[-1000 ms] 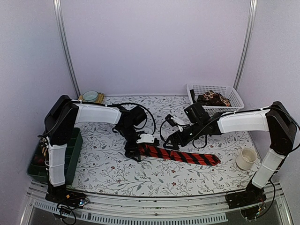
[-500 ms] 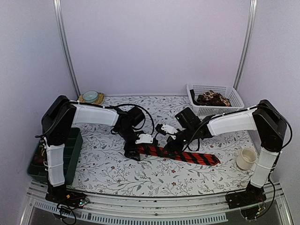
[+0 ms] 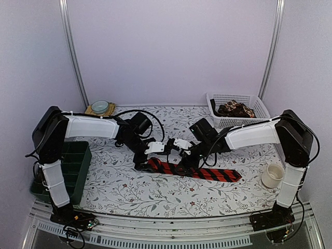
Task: Roll the ties
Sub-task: Roll the tie at the center of the board.
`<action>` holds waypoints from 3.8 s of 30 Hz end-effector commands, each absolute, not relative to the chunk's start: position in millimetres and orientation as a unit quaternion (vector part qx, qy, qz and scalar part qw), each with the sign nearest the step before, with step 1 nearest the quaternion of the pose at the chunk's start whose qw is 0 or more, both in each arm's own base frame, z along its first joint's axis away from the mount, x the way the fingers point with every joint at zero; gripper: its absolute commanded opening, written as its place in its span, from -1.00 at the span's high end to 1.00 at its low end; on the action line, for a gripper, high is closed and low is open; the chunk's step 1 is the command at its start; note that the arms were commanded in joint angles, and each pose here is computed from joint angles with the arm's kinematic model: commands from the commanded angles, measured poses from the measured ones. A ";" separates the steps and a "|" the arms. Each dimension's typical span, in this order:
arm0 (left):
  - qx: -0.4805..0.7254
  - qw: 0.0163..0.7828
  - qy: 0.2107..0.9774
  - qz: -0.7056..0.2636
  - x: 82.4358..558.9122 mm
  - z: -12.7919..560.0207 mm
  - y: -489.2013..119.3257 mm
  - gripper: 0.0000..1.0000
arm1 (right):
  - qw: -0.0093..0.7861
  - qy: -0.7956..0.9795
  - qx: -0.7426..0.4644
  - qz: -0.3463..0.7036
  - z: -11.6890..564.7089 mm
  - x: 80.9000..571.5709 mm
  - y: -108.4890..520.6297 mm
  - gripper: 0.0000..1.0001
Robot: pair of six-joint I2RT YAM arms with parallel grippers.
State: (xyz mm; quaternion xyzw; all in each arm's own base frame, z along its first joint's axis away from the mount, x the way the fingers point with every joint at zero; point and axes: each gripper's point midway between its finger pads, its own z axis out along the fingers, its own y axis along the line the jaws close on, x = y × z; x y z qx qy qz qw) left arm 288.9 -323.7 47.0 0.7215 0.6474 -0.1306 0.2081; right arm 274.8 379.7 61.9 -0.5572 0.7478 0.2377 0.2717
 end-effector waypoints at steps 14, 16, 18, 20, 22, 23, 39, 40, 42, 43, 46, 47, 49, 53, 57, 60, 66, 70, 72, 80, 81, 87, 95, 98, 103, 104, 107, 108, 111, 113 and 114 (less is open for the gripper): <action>0.626 0.302 0.698 -0.174 304.5 119.7 -319.7 -1.00 | 0.182 0.725 -0.625 0.225 -3.8 254.8 407.4 -0.83; 0.607 0.314 0.709 -0.171 310.5 126.4 -317.8 -1.00 | 0.178 0.723 -0.629 0.222 -8.2 252.1 407.9 -0.82; 0.595 0.320 0.717 -0.168 314.2 130.9 -316.7 -1.00 | 0.170 0.725 -0.631 0.219 -14.5 249.3 406.4 -0.81; 0.592 0.319 0.721 -0.169 313.4 132.0 -317.2 -1.00 | 0.167 0.725 -0.631 0.222 -15.6 246.5 405.7 -0.79; 0.594 0.318 0.721 -0.163 311.5 129.9 -316.2 -1.00 | 0.173 0.722 -0.629 0.230 -12.3 243.2 405.7 -0.79; 0.594 0.318 0.722 -0.157 311.9 127.7 -314.7 -1.00 | 0.177 0.720 -0.628 0.235 -9.1 241.2 405.5 -0.79; 0.586 0.302 0.740 -0.134 316.5 112.0 -313.2 -1.00 | 0.249 0.714 -0.598 0.268 35.5 247.7 405.5 -0.80; 0.583 0.306 0.741 -0.133 317.3 114.8 -312.6 -1.00 | 0.250 0.715 -0.597 0.264 34.8 248.8 405.5 -0.81; 0.571 0.315 0.747 -0.133 321.4 120.0 -309.9 -1.00 | 0.254 0.714 -0.599 0.259 35.1 251.6 405.8 -0.81; 0.560 0.323 0.751 -0.133 325.1 123.9 -307.5 -1.00 | 0.257 0.713 -0.599 0.258 36.3 252.7 406.8 -0.80; 0.514 0.349 0.771 -0.141 339.5 138.6 -297.7 -1.00 | 0.264 0.709 -0.601 0.256 39.7 255.9 409.1 -0.81; 0.499 0.361 0.775 -0.144 343.7 144.3 -294.6 -1.00 | 0.265 0.708 -0.602 0.256 40.4 256.6 410.2 -0.81; 0.478 0.380 0.777 -0.154 348.0 154.0 -290.3 -1.00 | 0.264 0.709 -0.602 0.256 39.8 260.0 412.2 -0.81; 0.458 0.400 0.776 -0.166 347.5 163.4 -289.2 -1.00 | 0.245 0.720 -0.598 0.252 29.8 263.6 413.7 -0.80; 0.445 0.402 0.781 -0.174 344.5 160.9 -287.7 -1.00 | 0.232 0.723 -0.598 0.257 22.9 259.6 412.4 -0.77; 0.439 0.402 0.781 -0.186 341.4 156.0 -288.6 -1.00 | 0.228 0.720 -0.599 0.266 23.8 256.9 413.6 -0.69; 0.430 0.390 0.792 -0.190 339.1 140.3 -287.3 -1.00 | 0.232 0.719 -0.598 0.267 25.4 256.7 415.8 -0.52; 0.421 0.380 0.800 -0.194 339.6 129.7 -287.4 -1.00 | 0.249 0.719 -0.597 0.253 28.9 261.4 417.2 -0.46; 0.416 0.376 0.805 -0.196 340.1 124.1 -287.7 -1.00 | 0.258 0.719 -0.596 0.250 31.3 263.9 417.6 -0.40; 0.399 0.365 0.814 -0.214 337.9 109.8 -290.4 -1.00 | 0.284 0.708 -0.598 0.245 43.0 266.2 423.6 -0.55; 0.397 0.365 0.815 -0.213 337.9 108.8 -290.0 -1.00 | 0.286 0.706 -0.599 0.245 43.9 266.8 425.8 -0.56; 0.392 0.365 0.818 -0.212 337.9 107.0 -288.2 -1.00 | 0.278 0.700 -0.608 0.253 40.3 263.8 439.8 -0.55; 0.388 0.362 0.820 -0.216 333.9 102.0 -286.6 -1.00 | 0.274 0.693 -0.613 0.263 34.4 256.5 452.3 -0.50; 0.388 0.361 0.820 -0.217 332.2 100.6 -286.0 -1.00 | 0.267 0.696 -0.614 0.259 27.3 256.7 452.1 -0.57; 0.387 0.365 0.817 -0.224 330.7 104.1 -287.2 -1.00 | 0.254 0.703 -0.615 0.253 12.2 255.5 448.7 -0.65; 0.387 0.365 0.816 -0.225 330.6 104.6 -287.4 -1.00 | 0.251 0.705 -0.614 0.251 9.1 255.9 448.1 -0.65; 0.387 0.366 0.816 -0.225 330.7 104.9 -287.6 -1.00 | 0.246 0.708 -0.613 0.250 2.6 256.4 448.2 -0.64; 0.387 0.365 0.816 -0.225 330.7 104.5 -287.6 -1.00 | 0.244 0.709 -0.613 0.250 0.6 255.5 448.1 -0.63; 0.387 0.365 0.816 -0.225 330.9 103.7 -287.9 -1.00 | 0.245 0.710 -0.611 0.250 -2.0 257.2 449.3 -0.60; 0.386 0.364 0.817 -0.226 330.6 102.7 -287.9 -1.00 | 0.245 0.711 -0.611 0.248 -3.0 257.7 450.0 -0.57; 0.386 0.363 0.817 -0.227 330.5 102.1 -288.1 -1.00 | 0.245 0.711 -0.611 0.248 -2.9 258.6 450.0 -0.55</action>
